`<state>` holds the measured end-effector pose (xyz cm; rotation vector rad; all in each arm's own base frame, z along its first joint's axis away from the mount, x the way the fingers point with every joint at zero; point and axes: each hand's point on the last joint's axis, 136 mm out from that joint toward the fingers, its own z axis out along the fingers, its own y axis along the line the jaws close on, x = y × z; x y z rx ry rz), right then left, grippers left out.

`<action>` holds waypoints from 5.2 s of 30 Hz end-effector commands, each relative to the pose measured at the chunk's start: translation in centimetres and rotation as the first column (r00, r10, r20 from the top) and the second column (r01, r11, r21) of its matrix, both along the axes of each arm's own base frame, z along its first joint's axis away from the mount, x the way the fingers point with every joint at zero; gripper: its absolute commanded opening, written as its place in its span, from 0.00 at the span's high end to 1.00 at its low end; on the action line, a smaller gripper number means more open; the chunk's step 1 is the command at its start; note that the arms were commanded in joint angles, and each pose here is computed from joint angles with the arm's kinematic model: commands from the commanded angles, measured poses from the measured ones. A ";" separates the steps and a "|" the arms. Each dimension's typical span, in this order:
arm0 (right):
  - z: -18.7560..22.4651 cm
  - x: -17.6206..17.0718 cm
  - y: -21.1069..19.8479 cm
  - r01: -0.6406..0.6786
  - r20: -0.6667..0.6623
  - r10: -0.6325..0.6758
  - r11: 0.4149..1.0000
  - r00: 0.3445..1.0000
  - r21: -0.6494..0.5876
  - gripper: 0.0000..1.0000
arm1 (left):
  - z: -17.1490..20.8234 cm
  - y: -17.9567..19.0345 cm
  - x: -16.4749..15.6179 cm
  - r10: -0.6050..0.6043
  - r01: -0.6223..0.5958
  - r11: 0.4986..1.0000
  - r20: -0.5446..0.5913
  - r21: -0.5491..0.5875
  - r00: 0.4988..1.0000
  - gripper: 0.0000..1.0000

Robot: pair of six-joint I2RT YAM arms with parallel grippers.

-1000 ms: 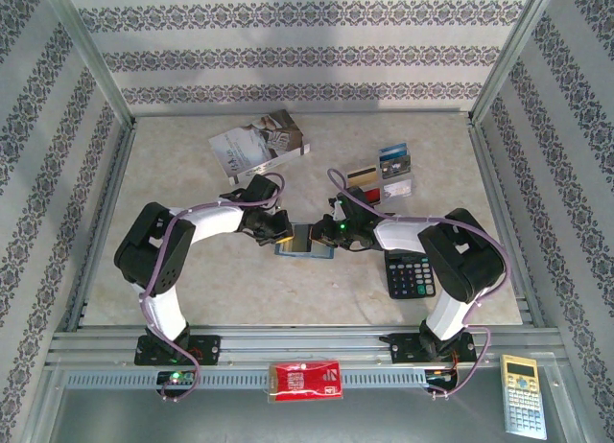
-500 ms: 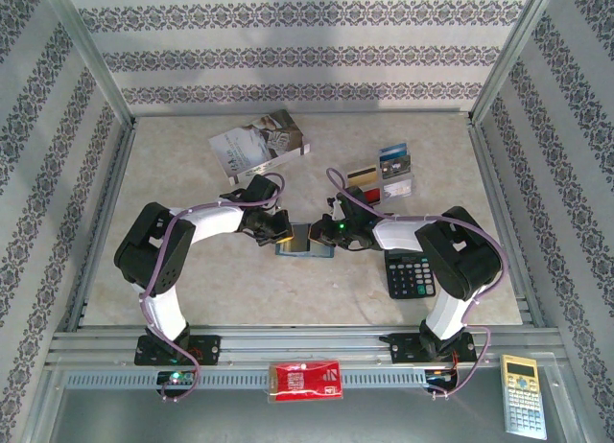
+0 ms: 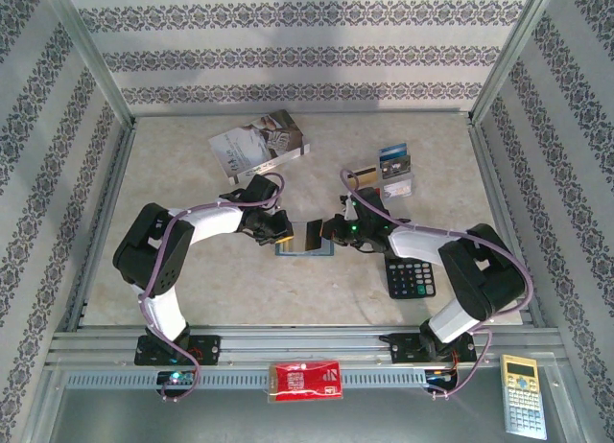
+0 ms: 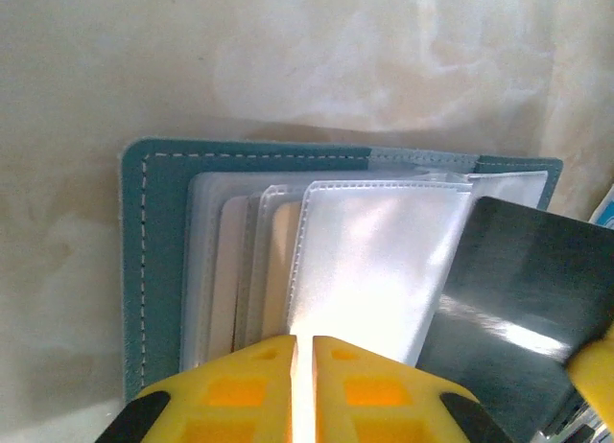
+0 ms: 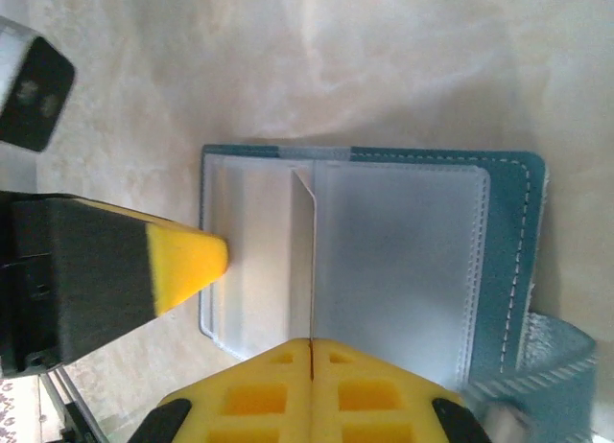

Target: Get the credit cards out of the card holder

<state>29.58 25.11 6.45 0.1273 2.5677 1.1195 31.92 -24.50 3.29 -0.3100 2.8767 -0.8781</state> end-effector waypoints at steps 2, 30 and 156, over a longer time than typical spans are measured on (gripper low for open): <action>1.8 0.2 -0.7 -0.015 0.084 0.015 1.000 0.996 -0.001 0.99 | 2.2 0.5 0.6 0.029 -0.029 1.000 0.050 0.000 0.998 0.83; 12.3 0.6 3.7 -0.185 0.157 0.129 0.885 0.979 0.427 0.99 | 15.5 -2.1 1.1 0.089 0.094 0.852 0.319 -0.515 0.944 0.61; 6.0 19.8 -20.7 0.857 0.062 -0.912 0.355 0.406 -0.374 0.71 | 7.2 13.8 2.8 0.089 -0.154 0.957 0.257 0.247 0.962 0.09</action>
